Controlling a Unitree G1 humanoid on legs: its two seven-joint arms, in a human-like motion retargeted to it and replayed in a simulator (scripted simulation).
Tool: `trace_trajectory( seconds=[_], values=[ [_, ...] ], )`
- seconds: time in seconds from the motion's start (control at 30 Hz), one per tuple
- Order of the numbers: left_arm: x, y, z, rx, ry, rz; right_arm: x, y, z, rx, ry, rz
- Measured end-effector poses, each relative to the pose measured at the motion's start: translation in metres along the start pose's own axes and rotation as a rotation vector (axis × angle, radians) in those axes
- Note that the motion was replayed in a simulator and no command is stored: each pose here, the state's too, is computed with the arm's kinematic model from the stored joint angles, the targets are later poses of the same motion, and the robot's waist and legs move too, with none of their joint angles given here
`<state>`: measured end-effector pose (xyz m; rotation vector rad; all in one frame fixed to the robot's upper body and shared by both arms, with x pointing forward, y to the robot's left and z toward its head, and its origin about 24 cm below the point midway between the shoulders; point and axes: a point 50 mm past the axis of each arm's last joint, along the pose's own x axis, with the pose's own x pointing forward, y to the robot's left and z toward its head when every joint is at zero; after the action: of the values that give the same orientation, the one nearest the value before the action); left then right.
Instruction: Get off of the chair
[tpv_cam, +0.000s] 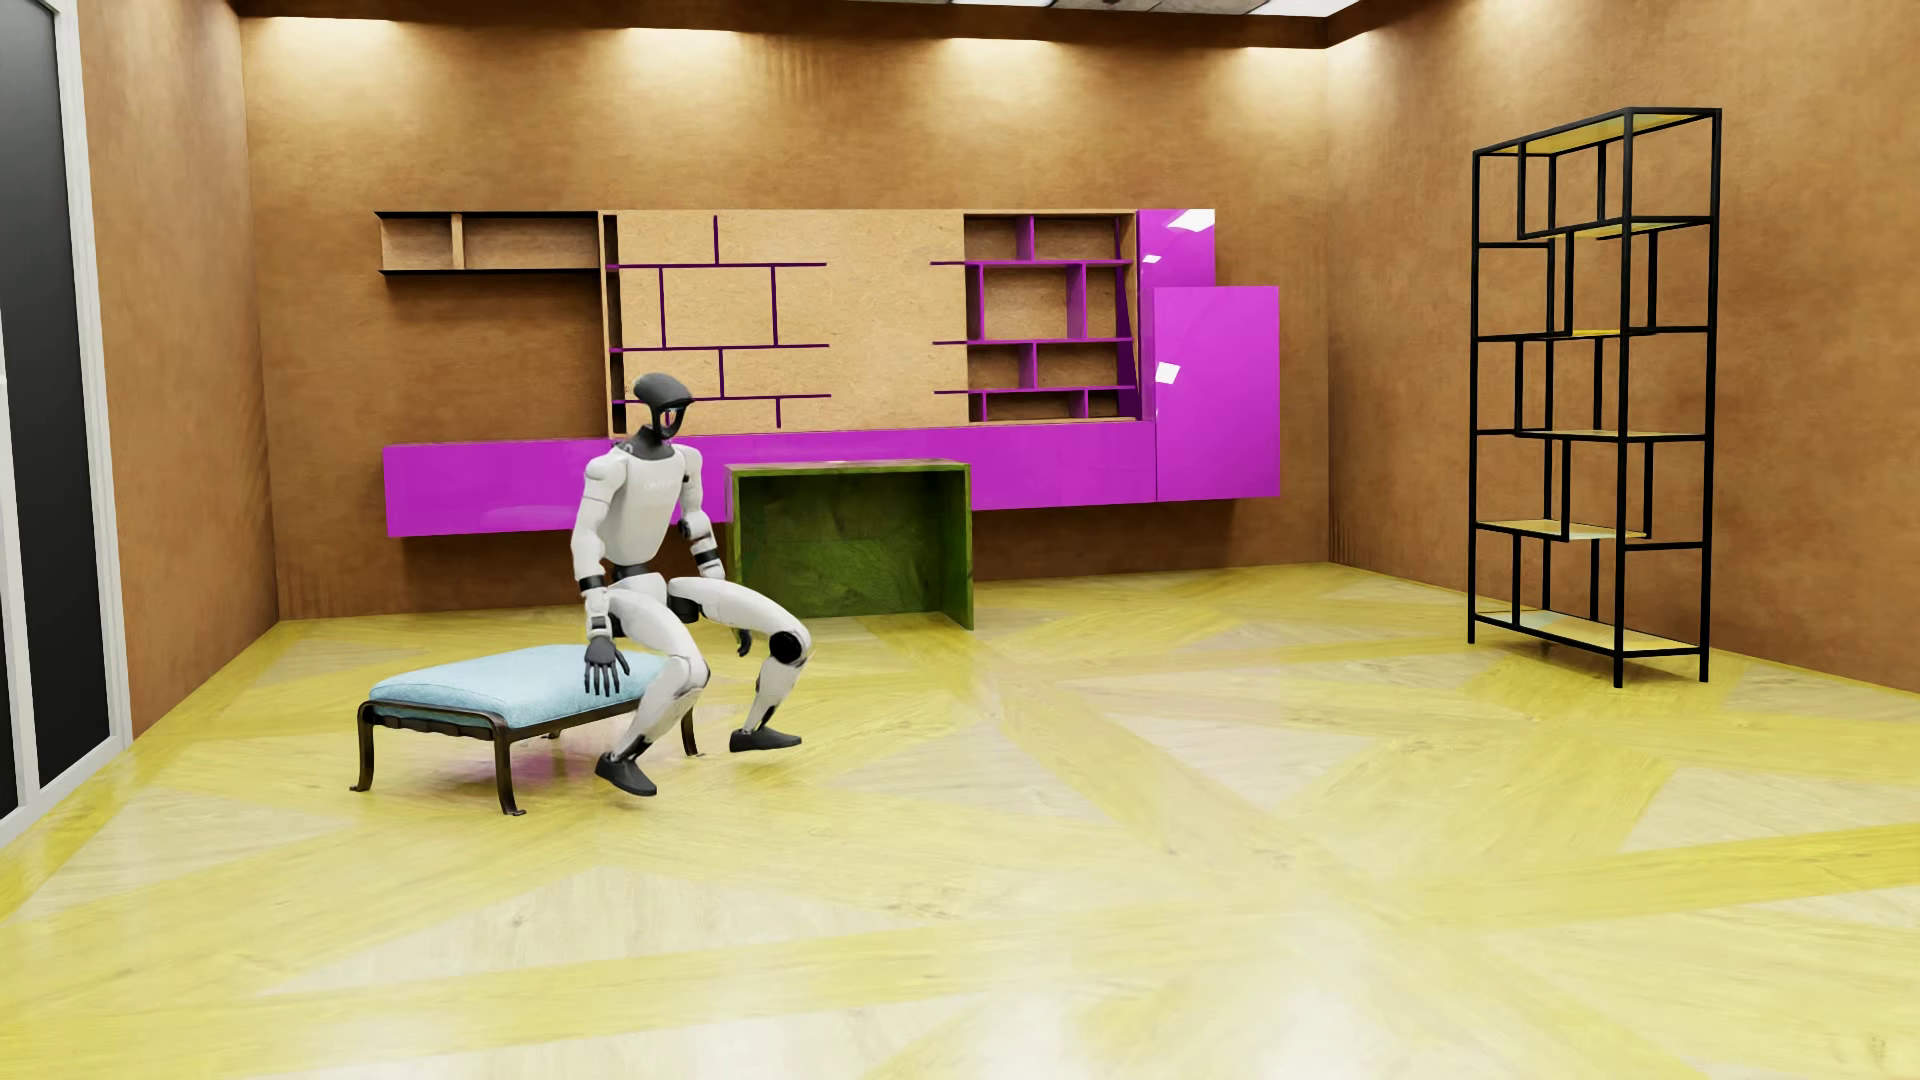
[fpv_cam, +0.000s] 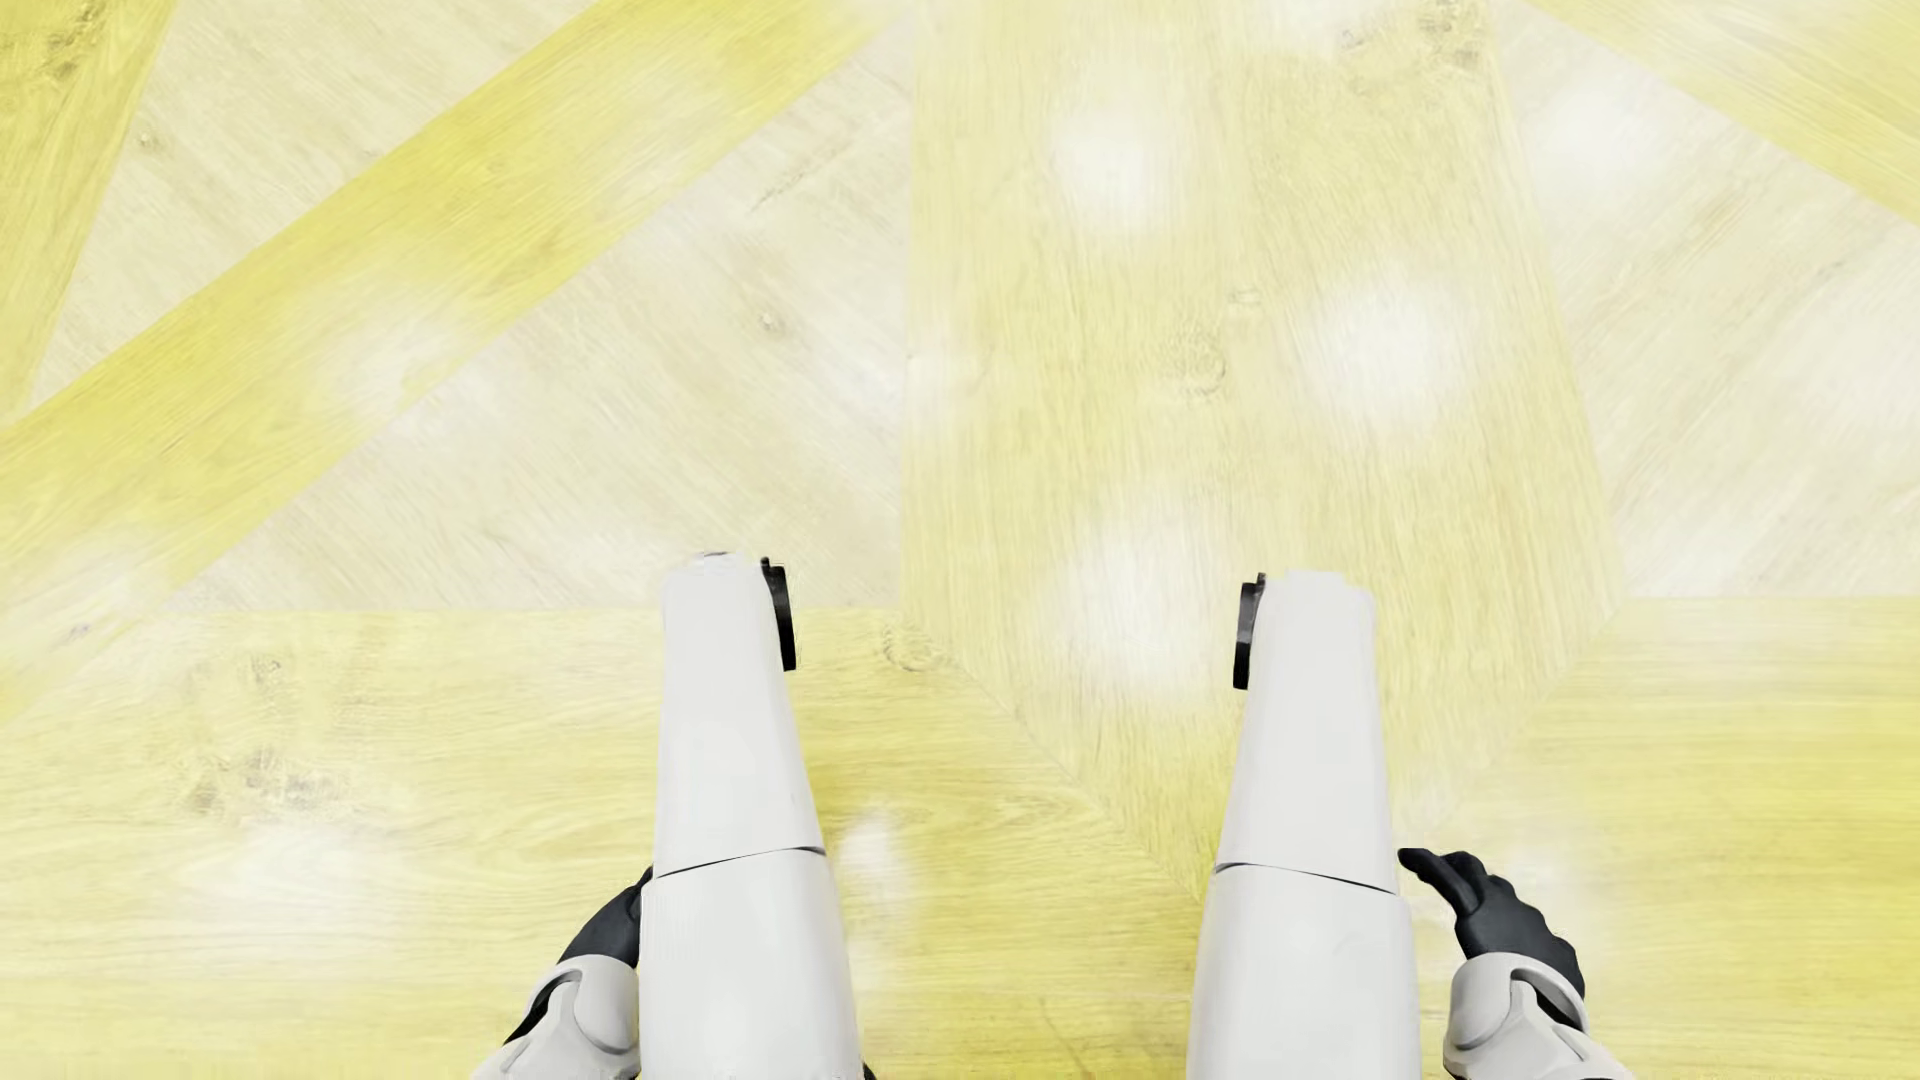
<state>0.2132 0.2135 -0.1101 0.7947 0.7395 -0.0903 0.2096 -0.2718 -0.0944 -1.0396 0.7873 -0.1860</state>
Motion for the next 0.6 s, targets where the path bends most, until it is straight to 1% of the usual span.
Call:
trace_trajectory(
  seconds=[0.13,0.23,0.3,0.37,0.4,0.43,0.47,0.5,0.53,0.57,0.6],
  values=[
    [0.002,0.008,0.004,0.013,-0.024,0.002,0.0,-0.002,-0.002,0.034,-0.015,0.013],
    [0.003,0.014,0.007,0.024,-0.049,0.007,0.0,-0.004,-0.001,0.056,-0.011,-0.019],
    [0.005,0.02,0.012,0.031,-0.058,0.011,0.0,-0.005,0.0,0.036,-0.015,0.011],
    [0.006,0.024,0.013,0.045,-0.06,0.027,-0.001,-0.005,-0.004,0.016,0.017,-0.021],
    [0.007,0.023,0.015,0.055,-0.066,-0.003,-0.001,-0.003,-0.003,0.053,-0.005,0.012],
    [0.009,0.025,0.017,0.051,-0.065,0.026,-0.002,-0.001,-0.009,0.049,0.028,-0.011],
    [0.009,0.025,0.019,0.044,-0.074,0.014,-0.005,0.003,-0.02,0.029,0.074,-0.008],
    [0.01,0.03,0.021,0.076,-0.078,0.026,-0.007,0.008,-0.021,0.035,0.064,0.018],
    [0.011,0.035,0.028,0.061,-0.107,0.038,-0.009,0.011,-0.024,0.043,0.08,0.028],
    [0.011,0.034,0.028,0.083,-0.113,0.025,-0.011,0.016,-0.028,0.047,0.104,0.04],
    [0.01,0.036,0.033,0.061,-0.144,0.044,-0.014,0.02,-0.032,0.039,0.13,0.036]
  ],
)
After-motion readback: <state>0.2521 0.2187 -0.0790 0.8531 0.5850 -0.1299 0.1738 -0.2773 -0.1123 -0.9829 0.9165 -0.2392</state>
